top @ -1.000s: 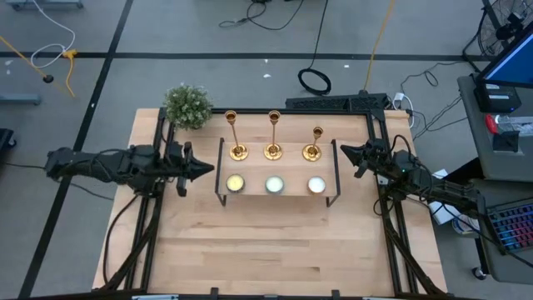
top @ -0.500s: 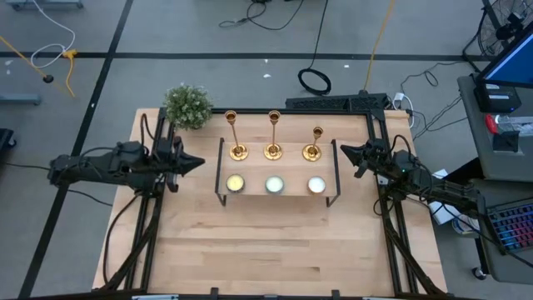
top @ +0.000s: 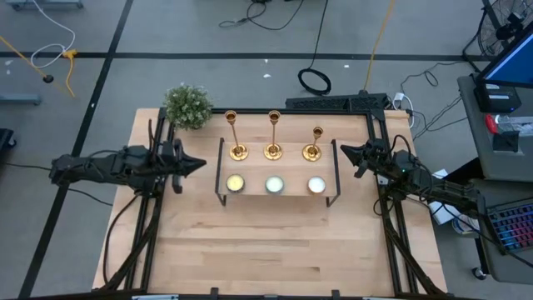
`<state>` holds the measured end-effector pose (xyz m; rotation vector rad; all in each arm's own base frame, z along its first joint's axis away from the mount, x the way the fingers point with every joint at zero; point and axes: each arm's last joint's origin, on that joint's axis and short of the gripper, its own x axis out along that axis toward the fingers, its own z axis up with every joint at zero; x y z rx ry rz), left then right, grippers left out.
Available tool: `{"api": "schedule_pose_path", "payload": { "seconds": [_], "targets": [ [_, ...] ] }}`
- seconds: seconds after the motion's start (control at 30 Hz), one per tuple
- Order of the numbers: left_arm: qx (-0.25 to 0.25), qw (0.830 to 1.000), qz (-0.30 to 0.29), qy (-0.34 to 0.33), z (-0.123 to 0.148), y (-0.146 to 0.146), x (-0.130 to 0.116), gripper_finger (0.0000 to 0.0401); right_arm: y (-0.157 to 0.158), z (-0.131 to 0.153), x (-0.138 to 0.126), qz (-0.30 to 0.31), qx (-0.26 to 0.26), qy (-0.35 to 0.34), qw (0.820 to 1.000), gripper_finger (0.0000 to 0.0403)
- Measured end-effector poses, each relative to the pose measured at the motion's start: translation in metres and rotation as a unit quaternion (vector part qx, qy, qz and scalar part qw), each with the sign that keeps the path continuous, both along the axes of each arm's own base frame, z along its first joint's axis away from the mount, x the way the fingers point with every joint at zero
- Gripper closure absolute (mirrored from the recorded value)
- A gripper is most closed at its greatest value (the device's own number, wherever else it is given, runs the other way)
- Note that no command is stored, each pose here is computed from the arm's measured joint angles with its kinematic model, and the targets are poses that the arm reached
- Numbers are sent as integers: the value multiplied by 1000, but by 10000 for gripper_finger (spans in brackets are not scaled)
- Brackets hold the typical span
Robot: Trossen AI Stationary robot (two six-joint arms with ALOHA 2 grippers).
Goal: Pick & Place candle stick holders
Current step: Return to Home Position
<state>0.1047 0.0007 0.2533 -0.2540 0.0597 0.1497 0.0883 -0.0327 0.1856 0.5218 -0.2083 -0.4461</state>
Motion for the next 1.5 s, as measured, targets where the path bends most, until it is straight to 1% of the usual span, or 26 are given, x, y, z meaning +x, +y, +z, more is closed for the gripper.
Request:
{"api": "schedule_pose_path", "payload": {
  "seconds": [0.23, 0.33, 0.53, 0.67, 0.87, 1.07, 1.3, 1.5],
  "targets": [
    [-6, 997, -6, -72, -25, -1, 2, 401, 0, 0, 0, 0, 0, 0, 1000, 399],
    [-8, 996, -5, -85, -33, -2, 1, 401, 0, 0, 0, 0, 0, 0, 1000, 398],
    [-18, 997, -2, -72, -49, -1, 1, 401, 0, 0, 0, 0, 0, 0, 1000, 398],
    [-31, 998, 11, -61, -61, -1, 2, 401, 0, 0, 0, 0, 0, 0, 1000, 399],
    [-30, 996, 17, -79, -70, -1, 3, 401, 0, 0, 0, 0, 0, 0, 1000, 398],
    [-45, 998, 17, -49, -83, -1, 4, 401, 0, 0, 0, 0, 0, 0, 1000, 398],
    [-38, 998, 5, -41, -84, -1, 4, 400, 0, 0, 0, 0, 0, 0, 1000, 399],
    [-50, 999, 0, 8, -94, -3, 4, 399, 0, 0, 0, 0, 0, 0, 1000, 399]
  ]
}}
